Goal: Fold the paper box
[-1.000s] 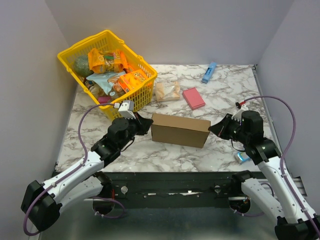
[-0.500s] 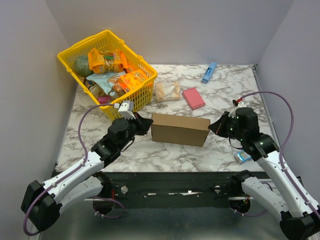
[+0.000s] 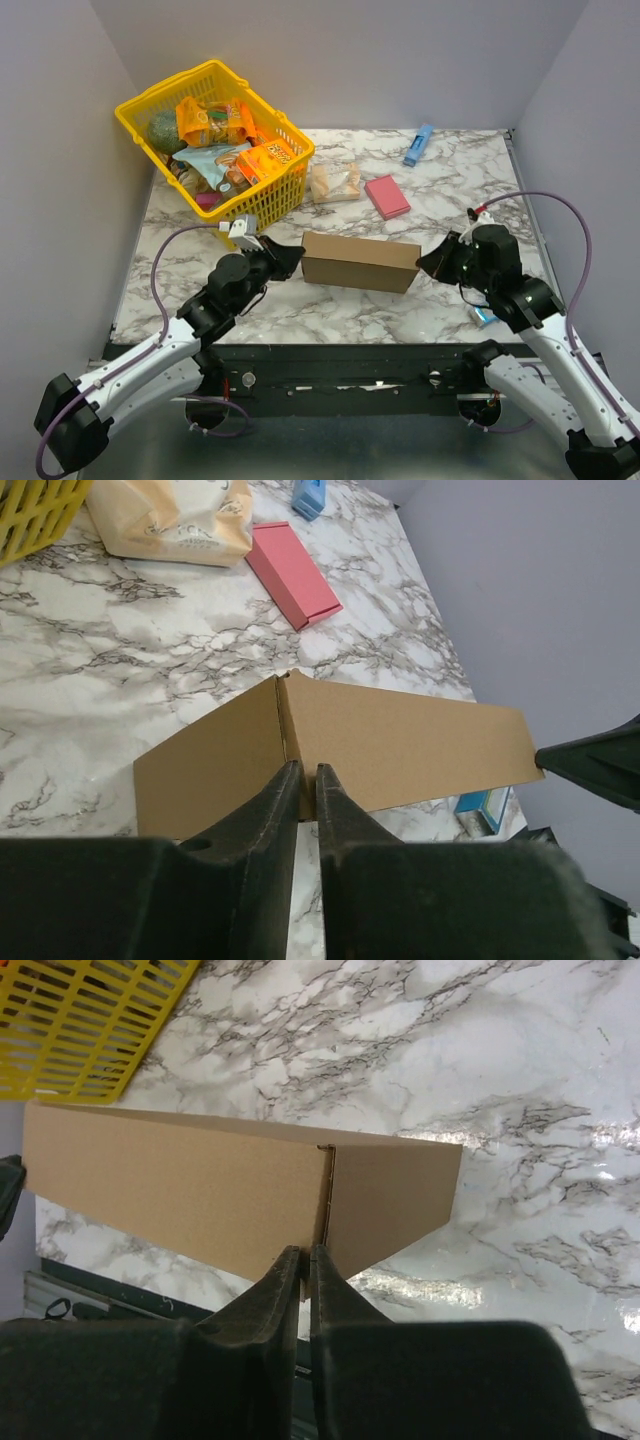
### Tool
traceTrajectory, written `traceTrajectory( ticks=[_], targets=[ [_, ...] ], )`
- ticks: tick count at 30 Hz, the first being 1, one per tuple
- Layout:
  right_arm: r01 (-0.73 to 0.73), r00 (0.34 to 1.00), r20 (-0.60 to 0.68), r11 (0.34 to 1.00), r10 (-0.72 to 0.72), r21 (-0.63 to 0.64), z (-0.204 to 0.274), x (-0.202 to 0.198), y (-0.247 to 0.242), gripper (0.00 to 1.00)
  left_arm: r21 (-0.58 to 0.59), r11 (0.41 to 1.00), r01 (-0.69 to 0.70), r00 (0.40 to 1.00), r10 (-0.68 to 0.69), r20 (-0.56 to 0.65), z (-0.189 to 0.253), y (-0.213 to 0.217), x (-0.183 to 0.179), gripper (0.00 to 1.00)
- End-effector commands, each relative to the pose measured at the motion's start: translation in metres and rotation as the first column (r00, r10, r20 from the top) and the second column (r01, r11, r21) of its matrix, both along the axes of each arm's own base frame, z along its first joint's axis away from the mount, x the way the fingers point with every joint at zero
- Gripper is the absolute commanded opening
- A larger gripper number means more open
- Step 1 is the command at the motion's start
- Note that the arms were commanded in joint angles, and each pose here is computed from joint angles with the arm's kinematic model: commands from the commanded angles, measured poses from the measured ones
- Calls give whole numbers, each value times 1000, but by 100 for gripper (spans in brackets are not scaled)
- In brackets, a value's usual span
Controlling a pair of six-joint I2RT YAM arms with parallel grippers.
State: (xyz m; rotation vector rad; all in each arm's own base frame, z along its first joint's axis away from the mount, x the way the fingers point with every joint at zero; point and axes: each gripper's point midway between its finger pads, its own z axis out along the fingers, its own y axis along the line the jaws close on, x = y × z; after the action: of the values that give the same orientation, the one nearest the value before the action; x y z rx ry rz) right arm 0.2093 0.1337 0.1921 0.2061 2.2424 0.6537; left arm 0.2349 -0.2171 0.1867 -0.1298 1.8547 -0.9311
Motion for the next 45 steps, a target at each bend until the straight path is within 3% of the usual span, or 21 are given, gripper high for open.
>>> traceTrajectory(
  ticks=[1, 4, 9, 13, 19, 24, 26, 34, 39, 45],
  targets=[
    [-69, 956, -289, 994, 42, -83, -63, -64, -16, 25, 323, 938, 130, 901, 24, -434, -154, 42, -76, 31],
    [-77, 969, -241, 995, 62, -55, -46, -65, -14, 37, 318, 940, 127, 903, 23, -429, -151, 44, -78, 38],
    [-99, 971, -219, 995, 93, -16, -35, -67, -8, 47, 294, 948, 126, 913, 6, -408, -141, 45, -80, 49],
    [-109, 973, -205, 994, 107, 3, -31, -66, -5, 56, 270, 951, 150, 920, -34, -390, -132, 42, -83, 67],
    [-95, 983, -164, 994, 86, -47, -20, -63, -14, 65, 225, 959, 171, 941, -91, -327, -100, 35, -82, 86],
    [-114, 973, -204, 993, 106, -27, -37, -62, -6, 65, 203, 964, 175, 941, -102, -324, -102, 31, -81, 87],
    [-120, 973, -199, 993, 120, 11, -43, -58, 1, 71, 179, 967, 183, 947, -124, -296, -98, 24, -77, 86],
    [-82, 974, -202, 990, 104, 115, -63, -44, 19, 71, 136, 948, 288, 927, -240, -289, -109, -12, -68, 67],
    [-77, 987, -130, 990, 92, 116, -42, -25, 23, 71, 77, 914, 398, 872, -352, -340, -124, -43, -85, 66],
    [-57, 996, -60, 994, 62, 88, -20, -11, 19, 72, 40, 904, 425, 861, -391, -325, -123, -74, -77, 69]
  ],
)
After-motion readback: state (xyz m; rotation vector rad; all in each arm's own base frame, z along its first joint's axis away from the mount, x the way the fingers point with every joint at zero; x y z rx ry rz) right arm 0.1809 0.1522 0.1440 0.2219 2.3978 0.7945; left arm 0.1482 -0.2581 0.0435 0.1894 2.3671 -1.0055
